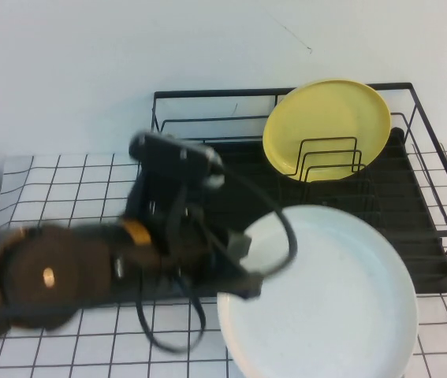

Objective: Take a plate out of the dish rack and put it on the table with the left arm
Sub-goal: Place the plate from the table

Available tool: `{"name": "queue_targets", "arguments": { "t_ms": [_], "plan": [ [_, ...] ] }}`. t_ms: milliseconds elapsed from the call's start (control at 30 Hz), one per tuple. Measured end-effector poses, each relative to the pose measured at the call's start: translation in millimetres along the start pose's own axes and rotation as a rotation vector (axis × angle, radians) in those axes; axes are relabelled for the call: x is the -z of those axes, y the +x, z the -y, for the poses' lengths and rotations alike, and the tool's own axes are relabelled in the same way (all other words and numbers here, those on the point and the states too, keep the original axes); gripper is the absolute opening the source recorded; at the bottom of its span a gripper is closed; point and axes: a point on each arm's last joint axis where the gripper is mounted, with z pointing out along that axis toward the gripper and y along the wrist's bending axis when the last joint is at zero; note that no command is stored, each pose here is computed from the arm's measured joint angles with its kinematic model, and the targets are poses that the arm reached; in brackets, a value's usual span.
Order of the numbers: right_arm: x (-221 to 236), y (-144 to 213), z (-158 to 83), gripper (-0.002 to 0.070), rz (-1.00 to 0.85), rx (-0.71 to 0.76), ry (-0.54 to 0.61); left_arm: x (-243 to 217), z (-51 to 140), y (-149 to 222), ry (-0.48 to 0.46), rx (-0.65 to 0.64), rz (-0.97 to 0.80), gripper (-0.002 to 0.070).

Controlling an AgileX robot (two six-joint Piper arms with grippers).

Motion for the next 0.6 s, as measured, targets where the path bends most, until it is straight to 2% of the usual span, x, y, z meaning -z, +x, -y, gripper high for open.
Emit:
{"name": "queue_targets", "arguments": {
  "t_ms": [100,267,600],
  "plan": [
    [0.0,0.0,0.0,-0.0003,0.000,0.000,0.000,-6.6,3.6,25.4,-0.010,0.009,0.016,0.0004],
    [0.0,0.0,0.0,-0.0003,0.000,0.000,0.000,-11.6,11.1,47.7,-0.034,0.003,0.119,0.0004],
    [0.0,0.0,0.0,-0.0003,0.000,0.000,0.000,-35.4,-3.6,70.7,-0.145,0.101,0.142,0.0004]
  ]
}}
